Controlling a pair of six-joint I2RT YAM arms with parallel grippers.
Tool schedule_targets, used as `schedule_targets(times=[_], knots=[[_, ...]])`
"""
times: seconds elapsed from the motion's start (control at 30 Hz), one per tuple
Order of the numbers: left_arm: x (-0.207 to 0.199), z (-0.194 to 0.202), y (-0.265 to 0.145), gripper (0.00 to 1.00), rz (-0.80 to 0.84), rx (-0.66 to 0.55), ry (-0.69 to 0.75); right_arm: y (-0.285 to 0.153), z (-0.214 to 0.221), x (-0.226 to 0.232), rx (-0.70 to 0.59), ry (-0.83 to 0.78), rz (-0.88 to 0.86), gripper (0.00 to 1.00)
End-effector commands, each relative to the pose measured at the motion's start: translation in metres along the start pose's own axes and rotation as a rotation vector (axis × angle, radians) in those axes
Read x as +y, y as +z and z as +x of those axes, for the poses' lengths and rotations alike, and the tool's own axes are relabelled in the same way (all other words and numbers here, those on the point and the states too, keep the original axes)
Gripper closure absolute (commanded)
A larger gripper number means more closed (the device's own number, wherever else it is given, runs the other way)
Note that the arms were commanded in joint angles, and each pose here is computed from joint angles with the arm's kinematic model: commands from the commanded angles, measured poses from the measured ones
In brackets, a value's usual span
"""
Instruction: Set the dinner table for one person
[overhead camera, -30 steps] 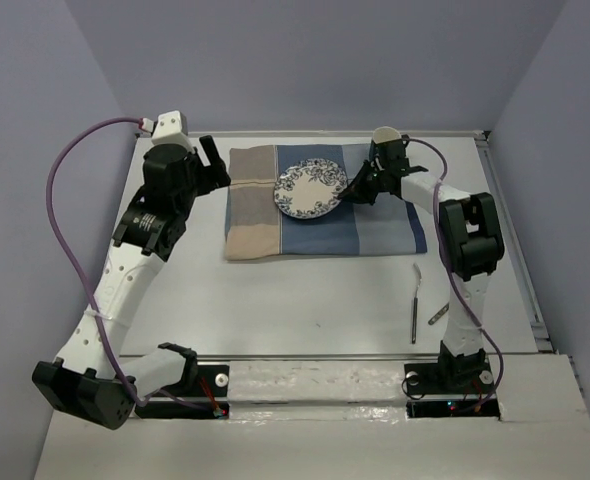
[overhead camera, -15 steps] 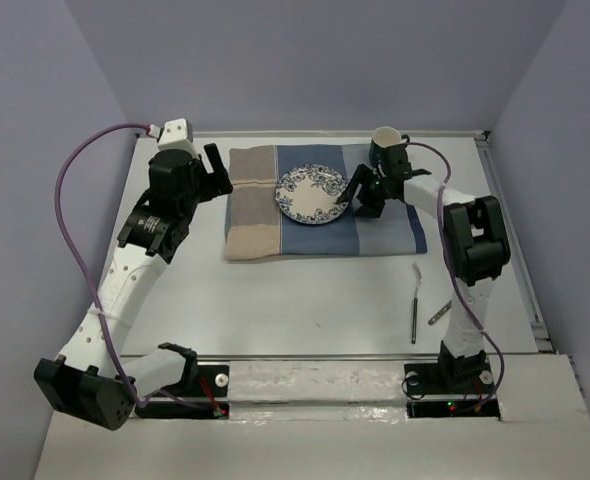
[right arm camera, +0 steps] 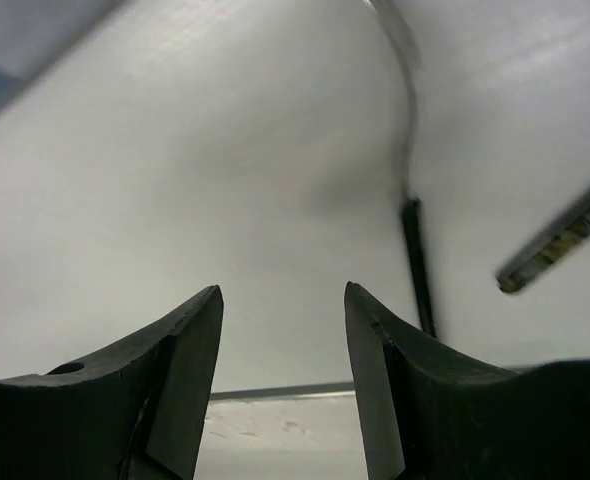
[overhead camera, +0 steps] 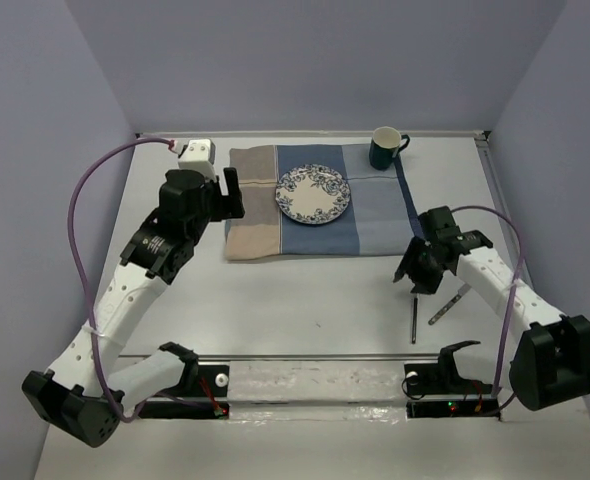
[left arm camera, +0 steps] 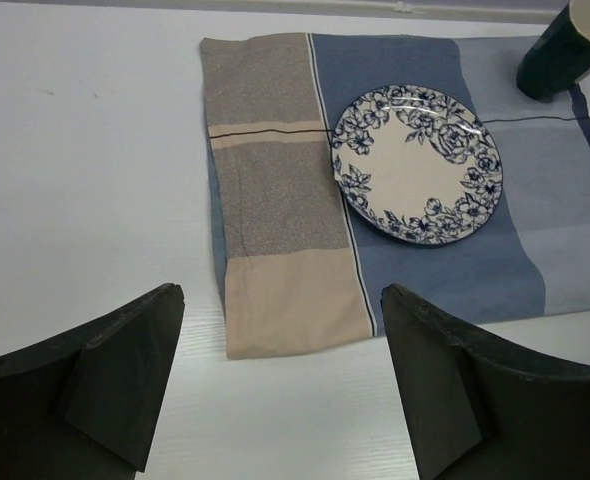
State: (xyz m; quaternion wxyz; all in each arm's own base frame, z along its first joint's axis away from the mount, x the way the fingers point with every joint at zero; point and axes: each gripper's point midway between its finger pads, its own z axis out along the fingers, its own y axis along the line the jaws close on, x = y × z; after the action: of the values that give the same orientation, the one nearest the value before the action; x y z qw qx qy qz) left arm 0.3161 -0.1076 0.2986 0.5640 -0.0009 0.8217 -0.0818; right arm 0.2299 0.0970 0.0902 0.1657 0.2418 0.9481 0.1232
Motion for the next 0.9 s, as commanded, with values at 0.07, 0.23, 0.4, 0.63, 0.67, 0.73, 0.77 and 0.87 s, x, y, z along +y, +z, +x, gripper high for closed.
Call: schedule_targets(times=[0.07,0.23,0.4,0.63,0.67,0.73,0.77,0.87], knots=[[-0.034,-0.004,-0.005,0.09,0.142,-0.031,-0.018,-0.005,0.025,-0.069,0.038,0.098,0.340,0.43],[-0.042,0.008,-0.008,0.09,0.172,-0.007,-0.023,0.011,0.025,-0.077,0.067,0.071,0.398,0.47],[-0.049,0.017,-0.009,0.09,0.213,0.020,-0.046,0.032,0.016,-0.080,0.078,0.033,0.428,0.58],[-0.059,0.029,-0.008,0.09,0.267,0.070,-0.052,0.054,-0.004,-0.082,0.046,-0.036,0.460,0.60],[-0.060,0.030,-0.009,0.09,0.272,0.072,-0.055,0.055,-0.005,-0.082,0.042,-0.041,0.454,0.63],[-0.061,0.032,-0.008,0.10,0.275,0.080,-0.067,0.062,-0.001,-0.082,0.062,-0.049,0.446,0.88],[-0.063,0.032,-0.009,0.10,0.286,0.081,-0.073,0.061,-0.002,-0.079,0.059,-0.059,0.429,1.00],[-0.077,0.034,-0.016,0.13,0.368,0.103,-0.081,0.045,-0.004,-0.067,0.052,-0.080,0.357,1.00]])
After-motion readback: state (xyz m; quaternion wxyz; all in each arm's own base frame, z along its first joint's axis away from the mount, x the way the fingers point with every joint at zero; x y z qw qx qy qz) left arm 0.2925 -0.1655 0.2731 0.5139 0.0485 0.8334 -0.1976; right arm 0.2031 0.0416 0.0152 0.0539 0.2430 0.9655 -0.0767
